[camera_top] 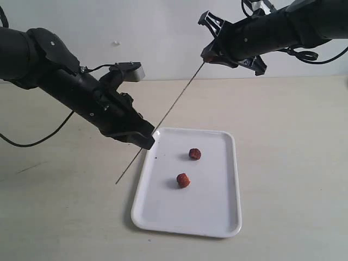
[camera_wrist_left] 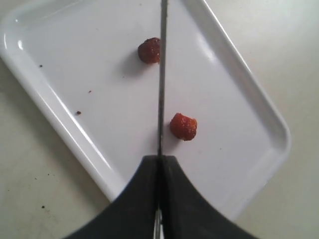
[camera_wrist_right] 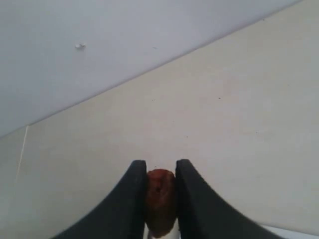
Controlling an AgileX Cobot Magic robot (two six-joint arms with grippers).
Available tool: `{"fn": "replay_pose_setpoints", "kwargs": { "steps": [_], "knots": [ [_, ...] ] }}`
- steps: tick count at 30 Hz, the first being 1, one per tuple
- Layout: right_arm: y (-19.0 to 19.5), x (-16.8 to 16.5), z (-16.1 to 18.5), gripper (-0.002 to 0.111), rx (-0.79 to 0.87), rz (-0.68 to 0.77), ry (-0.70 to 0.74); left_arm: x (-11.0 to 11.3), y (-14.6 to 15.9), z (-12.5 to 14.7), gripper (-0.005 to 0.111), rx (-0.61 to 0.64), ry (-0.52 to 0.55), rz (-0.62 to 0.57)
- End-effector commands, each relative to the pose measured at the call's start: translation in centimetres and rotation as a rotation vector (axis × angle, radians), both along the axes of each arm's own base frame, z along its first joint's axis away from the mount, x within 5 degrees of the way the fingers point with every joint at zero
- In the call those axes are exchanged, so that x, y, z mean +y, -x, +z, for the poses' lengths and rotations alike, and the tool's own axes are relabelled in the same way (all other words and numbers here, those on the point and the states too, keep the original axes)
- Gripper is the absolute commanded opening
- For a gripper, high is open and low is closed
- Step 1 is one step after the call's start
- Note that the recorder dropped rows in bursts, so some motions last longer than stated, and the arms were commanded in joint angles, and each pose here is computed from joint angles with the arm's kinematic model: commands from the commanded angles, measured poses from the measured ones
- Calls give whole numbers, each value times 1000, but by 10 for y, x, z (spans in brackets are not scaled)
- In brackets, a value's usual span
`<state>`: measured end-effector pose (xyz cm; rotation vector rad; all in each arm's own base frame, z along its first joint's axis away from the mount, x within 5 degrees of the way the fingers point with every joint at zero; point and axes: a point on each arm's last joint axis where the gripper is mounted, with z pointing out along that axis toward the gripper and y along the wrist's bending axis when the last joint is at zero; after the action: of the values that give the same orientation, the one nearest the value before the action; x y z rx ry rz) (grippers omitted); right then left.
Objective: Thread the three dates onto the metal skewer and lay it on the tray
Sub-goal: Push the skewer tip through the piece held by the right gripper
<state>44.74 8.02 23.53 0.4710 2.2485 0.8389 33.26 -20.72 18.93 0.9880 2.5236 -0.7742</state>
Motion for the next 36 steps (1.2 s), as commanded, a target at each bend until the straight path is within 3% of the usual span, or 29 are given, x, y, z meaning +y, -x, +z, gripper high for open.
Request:
{"fn": "replay_pose_setpoints", "kwargs": {
  "steps": [1, 19, 31, 36],
  "knots": [
    [3, 1, 5, 20, 0, 24, -10, -2, 0, 0, 0, -17, 4, 7],
    [5, 5, 5, 20, 22, 52, -60, -5, -1, 2, 0, -64, 32, -32],
    [9, 10, 4, 20, 52, 117, -72, -7, -15, 9, 0, -179, 54, 48],
    [11, 11, 3, 20, 58, 142, -72, -20, -16, 14, 0, -253, 69, 68]
  ]
}}
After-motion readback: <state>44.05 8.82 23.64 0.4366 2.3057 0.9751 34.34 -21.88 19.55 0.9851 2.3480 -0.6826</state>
